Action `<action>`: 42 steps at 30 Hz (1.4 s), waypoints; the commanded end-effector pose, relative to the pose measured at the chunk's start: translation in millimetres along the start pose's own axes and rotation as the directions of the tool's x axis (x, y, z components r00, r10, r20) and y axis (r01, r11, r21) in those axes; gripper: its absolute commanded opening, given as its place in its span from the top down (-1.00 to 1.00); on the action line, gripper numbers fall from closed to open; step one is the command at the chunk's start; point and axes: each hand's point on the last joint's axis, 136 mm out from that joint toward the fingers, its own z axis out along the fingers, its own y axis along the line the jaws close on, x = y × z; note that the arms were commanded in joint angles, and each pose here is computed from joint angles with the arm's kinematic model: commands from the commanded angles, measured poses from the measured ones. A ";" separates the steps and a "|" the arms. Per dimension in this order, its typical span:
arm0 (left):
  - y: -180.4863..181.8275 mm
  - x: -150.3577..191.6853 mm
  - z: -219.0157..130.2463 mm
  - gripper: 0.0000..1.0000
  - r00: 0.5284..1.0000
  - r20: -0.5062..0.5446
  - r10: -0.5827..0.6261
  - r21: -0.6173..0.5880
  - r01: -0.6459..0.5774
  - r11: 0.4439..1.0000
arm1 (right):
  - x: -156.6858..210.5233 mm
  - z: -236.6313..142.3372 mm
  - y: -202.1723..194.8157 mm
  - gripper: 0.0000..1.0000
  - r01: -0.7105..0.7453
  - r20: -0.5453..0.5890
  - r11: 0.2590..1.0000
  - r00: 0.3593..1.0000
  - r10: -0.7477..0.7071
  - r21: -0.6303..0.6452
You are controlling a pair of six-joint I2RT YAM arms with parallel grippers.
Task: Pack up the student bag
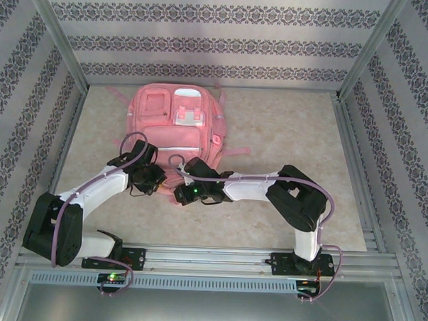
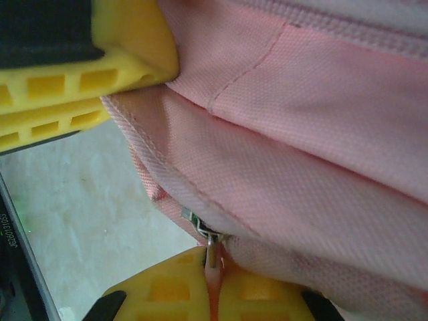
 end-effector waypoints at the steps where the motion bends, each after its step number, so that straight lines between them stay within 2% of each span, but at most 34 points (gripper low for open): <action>1: -7.1 -2.0 -4.9 0.83 0.999 0.026 0.029 0.007 -0.029 1.000 | 9.0 -11.0 -21.3 1.00 -0.027 -0.005 0.997 1.000 0.028 0.075; 9: 2.0 2.4 -9.2 1.00 0.999 0.018 0.039 -0.002 -0.039 0.999 | 18.4 -20.0 -34.2 1.00 -0.011 -0.012 0.993 1.000 0.013 0.117; 24: 13.5 12.9 -18.4 1.00 0.979 -0.020 0.204 -0.037 -0.204 0.978 | 27.3 -43.7 -64.0 1.00 -0.057 0.029 0.983 0.998 0.053 0.173; 29: 13.5 22.8 -18.9 1.00 0.946 -0.047 0.320 -0.076 -0.323 0.943 | 34.9 -48.7 -67.5 1.00 -0.064 0.024 0.983 0.998 0.060 0.172; 35: 21.0 37.9 -29.4 1.00 0.882 -0.104 0.459 -0.131 -0.469 0.873 | 48.1 -55.1 -65.3 1.00 -0.056 0.007 0.986 0.998 0.056 0.160; 42: 40.9 38.9 -49.1 1.00 0.837 -0.137 0.530 -0.184 -0.547 0.816 | 65.0 -59.7 -47.2 1.00 0.071 -0.050 0.989 0.997 -0.065 0.131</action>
